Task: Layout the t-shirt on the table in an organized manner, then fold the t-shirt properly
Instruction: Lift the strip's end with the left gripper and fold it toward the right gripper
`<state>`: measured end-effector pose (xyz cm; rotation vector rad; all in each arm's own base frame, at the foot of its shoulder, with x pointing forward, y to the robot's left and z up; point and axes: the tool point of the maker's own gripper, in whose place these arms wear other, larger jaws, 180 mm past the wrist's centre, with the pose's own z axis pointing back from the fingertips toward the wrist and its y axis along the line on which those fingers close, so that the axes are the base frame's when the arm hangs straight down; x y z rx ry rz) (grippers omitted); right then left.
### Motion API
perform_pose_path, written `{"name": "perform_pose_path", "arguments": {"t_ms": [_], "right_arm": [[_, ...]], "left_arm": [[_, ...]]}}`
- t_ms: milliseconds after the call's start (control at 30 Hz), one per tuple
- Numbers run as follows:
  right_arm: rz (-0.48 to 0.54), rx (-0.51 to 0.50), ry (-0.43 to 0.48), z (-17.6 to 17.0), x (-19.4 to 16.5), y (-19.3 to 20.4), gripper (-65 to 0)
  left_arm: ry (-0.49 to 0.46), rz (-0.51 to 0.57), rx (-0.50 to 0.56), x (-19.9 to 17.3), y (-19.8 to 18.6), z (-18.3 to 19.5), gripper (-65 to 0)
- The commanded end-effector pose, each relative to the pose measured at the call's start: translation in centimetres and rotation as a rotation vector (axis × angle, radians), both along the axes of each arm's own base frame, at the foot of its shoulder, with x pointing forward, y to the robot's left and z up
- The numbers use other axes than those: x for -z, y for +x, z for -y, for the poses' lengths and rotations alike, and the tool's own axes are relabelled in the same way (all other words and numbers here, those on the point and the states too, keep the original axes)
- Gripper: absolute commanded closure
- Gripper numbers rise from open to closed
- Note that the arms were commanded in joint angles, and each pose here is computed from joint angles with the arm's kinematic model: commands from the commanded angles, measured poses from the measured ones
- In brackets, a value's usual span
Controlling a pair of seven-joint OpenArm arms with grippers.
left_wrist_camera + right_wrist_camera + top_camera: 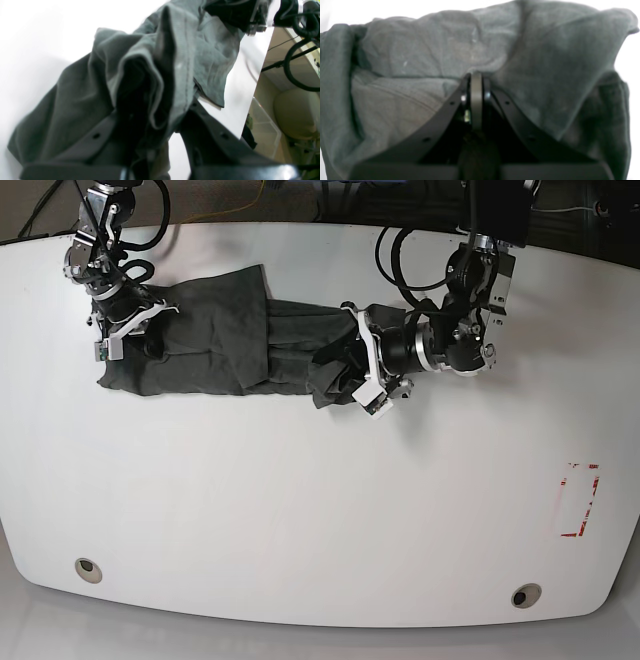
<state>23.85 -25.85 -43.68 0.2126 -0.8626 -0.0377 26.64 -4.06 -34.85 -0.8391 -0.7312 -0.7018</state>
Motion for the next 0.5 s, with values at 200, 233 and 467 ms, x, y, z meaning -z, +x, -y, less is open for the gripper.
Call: {"name": "perform_pose_path", "arguments": {"t_ms": [200, 233, 467], "right_arm": [[-0.13, -0.015, -0.06, 0.7, 2.1, -2.1, 0.0], [-0.13, -0.015, -0.06, 0.7, 2.1, -2.1, 0.0], [-0.132, -0.015, -0.06, 0.7, 2.1, -2.2, 0.0]], "left_arm": [[-0.045, 0.051, 0.013, -1.8, 0.6, 2.1, -2.3], [-0.039, 0.055, 0.017, -1.7, 0.6, 2.3, -2.3], [-0.008, 0.068, 0.061, -1.4, -0.2, 4.0, -2.5]]}}
